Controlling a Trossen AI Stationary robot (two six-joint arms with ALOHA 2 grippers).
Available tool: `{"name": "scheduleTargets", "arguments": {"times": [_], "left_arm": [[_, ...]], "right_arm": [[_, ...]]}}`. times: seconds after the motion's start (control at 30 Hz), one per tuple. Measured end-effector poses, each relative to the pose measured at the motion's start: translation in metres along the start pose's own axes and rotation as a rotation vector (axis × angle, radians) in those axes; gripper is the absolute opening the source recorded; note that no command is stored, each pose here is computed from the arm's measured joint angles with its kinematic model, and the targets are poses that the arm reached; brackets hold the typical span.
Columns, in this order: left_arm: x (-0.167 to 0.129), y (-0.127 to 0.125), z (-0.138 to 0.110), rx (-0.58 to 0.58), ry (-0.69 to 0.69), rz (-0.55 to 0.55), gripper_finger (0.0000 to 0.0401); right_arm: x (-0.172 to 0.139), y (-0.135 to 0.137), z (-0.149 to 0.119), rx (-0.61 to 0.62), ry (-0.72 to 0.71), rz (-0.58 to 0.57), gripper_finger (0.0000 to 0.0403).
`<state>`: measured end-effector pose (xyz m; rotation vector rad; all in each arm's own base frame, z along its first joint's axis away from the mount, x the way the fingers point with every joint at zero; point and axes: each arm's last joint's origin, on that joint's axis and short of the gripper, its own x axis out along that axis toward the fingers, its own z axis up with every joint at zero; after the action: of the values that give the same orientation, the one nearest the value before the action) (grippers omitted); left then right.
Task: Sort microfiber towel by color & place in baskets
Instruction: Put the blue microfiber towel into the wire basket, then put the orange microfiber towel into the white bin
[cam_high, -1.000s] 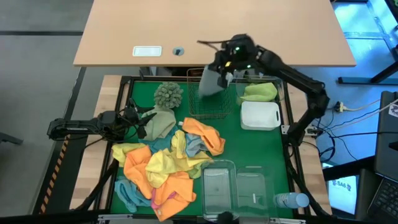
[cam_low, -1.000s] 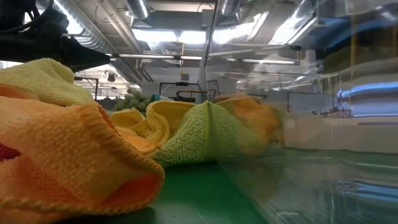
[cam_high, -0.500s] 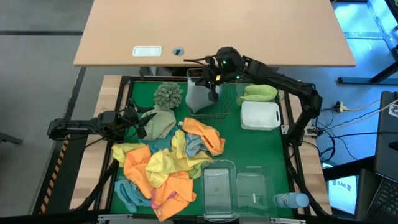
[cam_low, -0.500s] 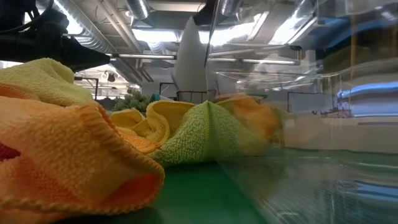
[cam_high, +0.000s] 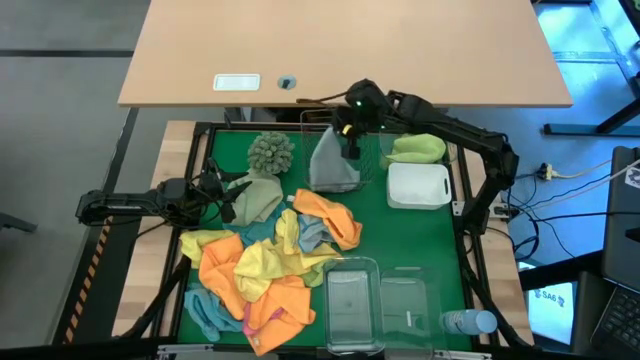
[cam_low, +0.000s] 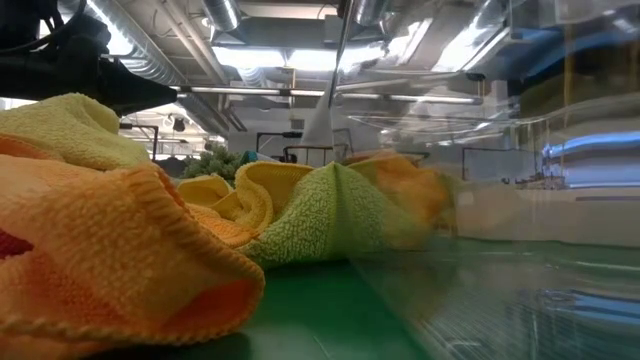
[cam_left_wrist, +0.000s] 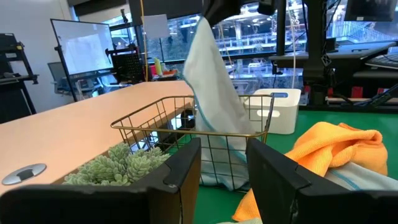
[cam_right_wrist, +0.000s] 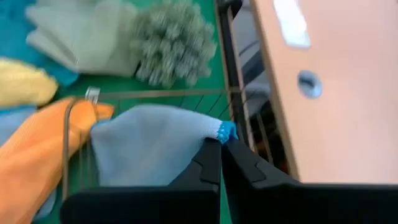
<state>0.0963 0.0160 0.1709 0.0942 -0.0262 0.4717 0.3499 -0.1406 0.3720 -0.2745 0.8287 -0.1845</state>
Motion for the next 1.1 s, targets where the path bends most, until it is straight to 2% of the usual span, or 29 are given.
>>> {"name": "scheduleTargets", "arguments": {"times": [0.13,0.33,0.43,0.53,0.63,0.83,0.97,1.1], "left_arm": [[0.0,0.0,0.0,0.0,0.0,0.0,0.0124],[0.0,0.0,0.0,0.0,0.0,0.0,0.0124],[0.0,0.0,0.0,0.0,0.0,0.0,0.0124],[0.0,0.0,0.0,0.0,0.0,0.0,0.0124],[0.0,0.0,0.003,-0.013,-0.025,0.002,0.0124],[-0.004,0.003,0.029,-0.129,-0.169,-0.028,0.0124],[-0.007,0.005,0.044,-0.183,-0.187,-0.081,0.0124],[-0.01,0.004,0.053,-0.225,-0.109,-0.146,0.0124]], "right_arm": [[0.0,0.002,-0.004,-0.001,0.048,0.007,0.0003],[0.0,0.002,-0.003,-0.006,0.044,0.004,0.0004],[0.0,0.002,-0.005,-0.03,0.064,-0.013,0.0019],[0.0,0.0,-0.005,-0.055,0.087,-0.057,0.0058],[0.0,0.0,-0.006,-0.061,0.1,-0.082,0.0114],[-0.001,0.005,-0.003,-0.081,0.143,-0.167,0.0215],[-0.002,0.028,0.002,-0.136,0.191,-0.174,0.0251],[-0.006,0.059,0.004,-0.204,0.252,-0.109,0.0263]]}}
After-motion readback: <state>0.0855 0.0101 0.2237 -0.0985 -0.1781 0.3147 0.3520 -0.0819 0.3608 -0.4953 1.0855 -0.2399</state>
